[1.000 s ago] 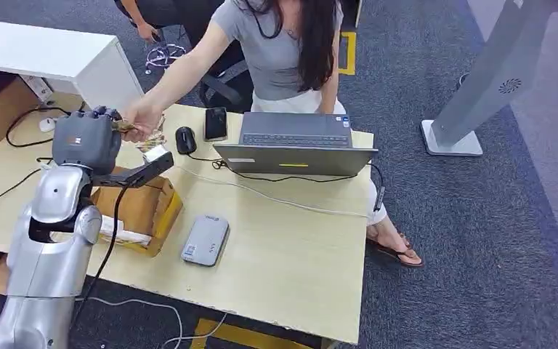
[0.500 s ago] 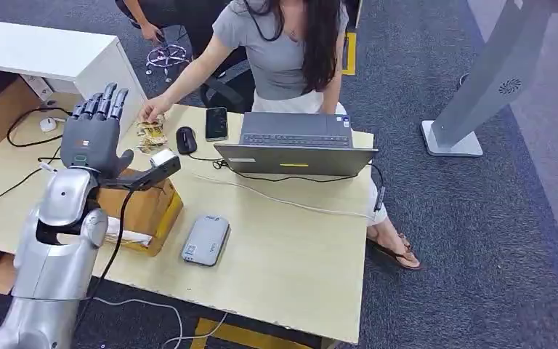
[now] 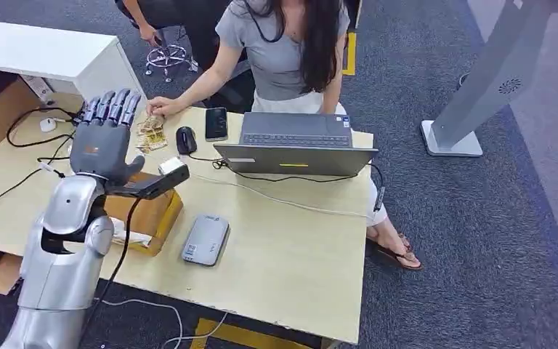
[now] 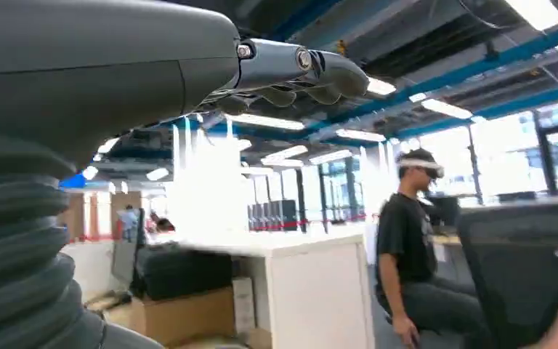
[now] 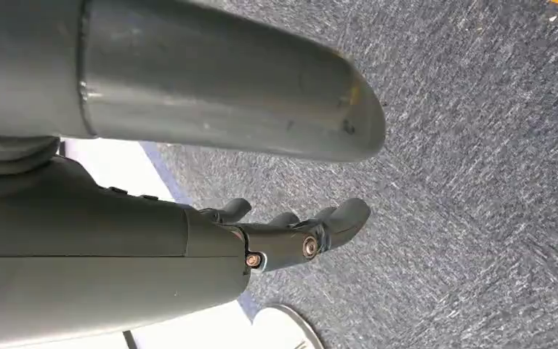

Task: Pass the card to the sensor for recognition and then transmit it.

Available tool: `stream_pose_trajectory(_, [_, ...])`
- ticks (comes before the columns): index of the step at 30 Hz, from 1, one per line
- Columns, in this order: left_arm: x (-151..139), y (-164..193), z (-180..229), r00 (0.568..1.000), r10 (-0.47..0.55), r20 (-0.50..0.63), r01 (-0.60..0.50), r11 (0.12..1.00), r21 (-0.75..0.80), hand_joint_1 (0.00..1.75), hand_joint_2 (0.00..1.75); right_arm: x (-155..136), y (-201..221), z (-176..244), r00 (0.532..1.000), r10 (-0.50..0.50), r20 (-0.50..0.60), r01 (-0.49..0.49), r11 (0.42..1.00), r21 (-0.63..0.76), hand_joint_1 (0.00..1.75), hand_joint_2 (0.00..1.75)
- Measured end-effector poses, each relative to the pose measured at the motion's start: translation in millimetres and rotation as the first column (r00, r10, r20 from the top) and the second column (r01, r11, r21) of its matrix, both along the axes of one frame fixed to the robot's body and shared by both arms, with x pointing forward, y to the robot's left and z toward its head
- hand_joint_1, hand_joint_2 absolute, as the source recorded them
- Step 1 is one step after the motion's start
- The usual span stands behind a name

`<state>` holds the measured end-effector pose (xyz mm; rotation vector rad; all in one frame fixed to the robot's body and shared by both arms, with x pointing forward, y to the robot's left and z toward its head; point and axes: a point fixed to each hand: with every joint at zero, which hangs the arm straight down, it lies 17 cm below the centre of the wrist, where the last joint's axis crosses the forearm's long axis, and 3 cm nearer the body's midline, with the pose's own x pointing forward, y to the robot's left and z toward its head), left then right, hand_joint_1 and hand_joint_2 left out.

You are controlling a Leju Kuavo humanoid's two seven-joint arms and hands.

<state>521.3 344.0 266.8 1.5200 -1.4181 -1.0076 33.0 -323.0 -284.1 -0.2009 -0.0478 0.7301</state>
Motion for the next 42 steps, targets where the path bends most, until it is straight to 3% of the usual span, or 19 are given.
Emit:
stream_pose_trajectory(8, [-80, -31, -69, 0.985, -0.11, -0.13, 0.102, 0.992, -0.069, 0.0, 1.75, -15, -4, -1, 0.998, -0.049, -0.028, 0.048, 0.999, -0.022, 0.0, 0.0])
stream_pose_trajectory(15, [-116, -36, -77, 0.979, -0.142, -0.144, 0.133, 0.989, -0.071, 0.0, 1.75, -18, -3, -1, 0.997, -0.075, -0.023, 0.074, 0.997, -0.018, 0.0, 0.0])
stream_pose_trajectory(20, [-152, -38, -75, 0.983, -0.156, -0.095, 0.153, 0.987, -0.039, 0.0, 1.75, -22, -5, -1, 0.996, -0.085, -0.019, 0.084, 0.996, -0.021, 0.0, 0.0])
stream_pose_trajectory(31, [-169, -20, -58, 0.991, -0.131, 0.0, 0.131, 0.989, 0.064, 0.0, 1.75, -21, -7, -1, 0.995, -0.096, -0.014, 0.096, 0.995, -0.024, 0.0, 0.0])
stream_pose_trajectory(42, [-171, -5, -57, 0.995, -0.099, 0.002, 0.098, 0.992, 0.078, 0.0, 1.75, -21, -9, 0, 0.995, -0.096, -0.012, 0.096, 0.995, -0.027, 0.0, 0.0])
